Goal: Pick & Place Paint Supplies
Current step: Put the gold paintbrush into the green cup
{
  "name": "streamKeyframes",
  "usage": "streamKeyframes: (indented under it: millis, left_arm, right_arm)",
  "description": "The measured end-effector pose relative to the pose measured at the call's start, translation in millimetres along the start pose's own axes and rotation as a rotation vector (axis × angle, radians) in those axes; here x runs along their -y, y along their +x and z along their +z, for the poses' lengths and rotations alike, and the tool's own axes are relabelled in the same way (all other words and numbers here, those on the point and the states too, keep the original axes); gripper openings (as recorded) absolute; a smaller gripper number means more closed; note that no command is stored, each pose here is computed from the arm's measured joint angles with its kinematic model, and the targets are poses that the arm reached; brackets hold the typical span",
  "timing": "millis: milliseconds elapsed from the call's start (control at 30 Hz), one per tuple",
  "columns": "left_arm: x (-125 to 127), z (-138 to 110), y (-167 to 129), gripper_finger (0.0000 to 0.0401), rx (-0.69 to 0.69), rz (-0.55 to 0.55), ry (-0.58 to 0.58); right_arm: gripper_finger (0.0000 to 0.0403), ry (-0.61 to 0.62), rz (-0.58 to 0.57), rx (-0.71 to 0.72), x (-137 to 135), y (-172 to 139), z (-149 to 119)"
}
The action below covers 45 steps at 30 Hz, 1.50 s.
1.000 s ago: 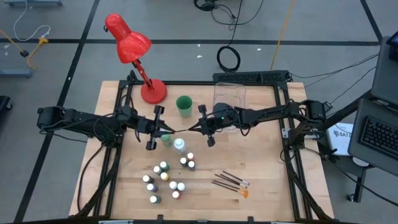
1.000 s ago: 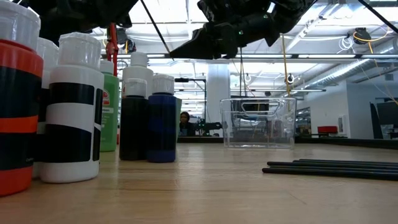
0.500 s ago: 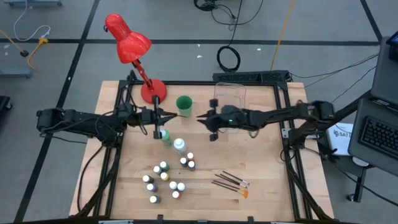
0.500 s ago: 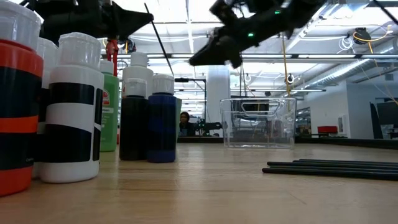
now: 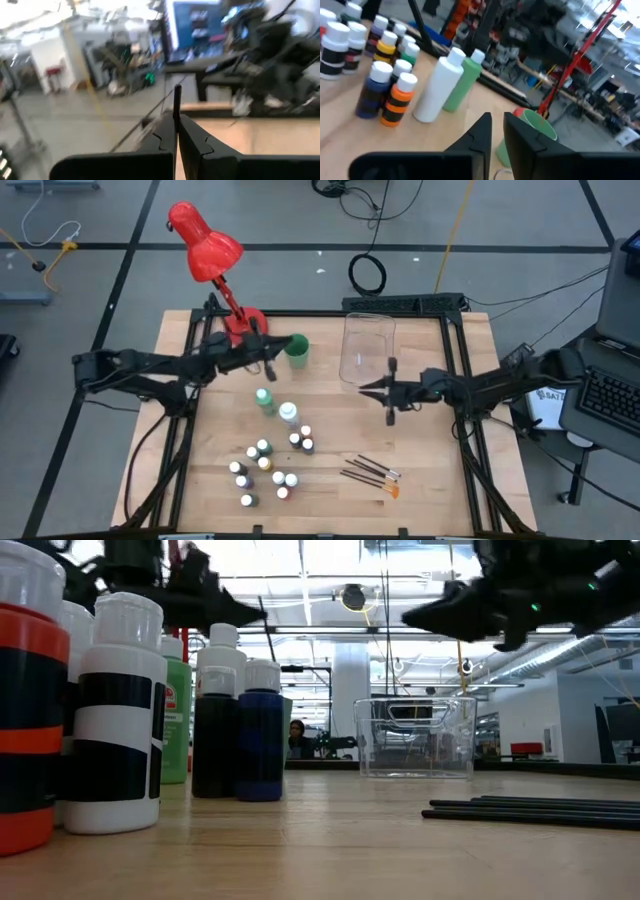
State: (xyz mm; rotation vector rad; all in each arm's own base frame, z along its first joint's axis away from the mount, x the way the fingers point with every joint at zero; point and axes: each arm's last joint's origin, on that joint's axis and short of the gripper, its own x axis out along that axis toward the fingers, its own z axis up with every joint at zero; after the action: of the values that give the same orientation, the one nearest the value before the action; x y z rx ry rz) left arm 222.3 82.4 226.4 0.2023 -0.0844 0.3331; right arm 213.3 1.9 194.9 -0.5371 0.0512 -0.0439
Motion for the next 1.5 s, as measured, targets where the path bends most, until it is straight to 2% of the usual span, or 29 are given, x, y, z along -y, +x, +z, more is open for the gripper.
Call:
streamKeyframes:
  millis: [233,333,500,867,1033,1333,1433,1500]
  left_arm:
    - [-19,-23,36,0.0,-0.166,0.063,-0.033]
    - [-25,-32,45,0.0,-0.214,0.08,-0.067]
    - [-28,-43,51,0.0,-0.268,0.095,-0.122]
    - [-23,-49,49,0.001,-0.337,0.072,-0.127]
    - [-23,-50,49,0.0047,-0.346,0.075,-0.157]
    - [-23,-50,46,0.0157,-0.387,0.075,-0.177]
    - [-23,-42,42,0.0186,-0.388,0.064,-0.17]
    - [-22,-27,35,0.02,-0.372,0.017,-0.16]
  right_arm:
    - [0.0011,0.005,-0.004,0.015,-13,-22,-24]
    - [0.0005,0.014,0.021,0.016,-15,-24,-27]
    - [0.0002,0.025,0.053,0.048,-16,-24,-25]
    - [0.0002,0.027,0.066,0.074,-17,-24,-22]
    - [0.0002,0.027,0.068,0.069,-18,-24,-23]
    - [0.0002,0.027,0.071,0.064,-18,-24,-23]
    - [0.0002,0.027,0.07,0.063,-18,-24,-23]
    - [0.0002,0.027,0.072,0.06,-18,-24,-24]
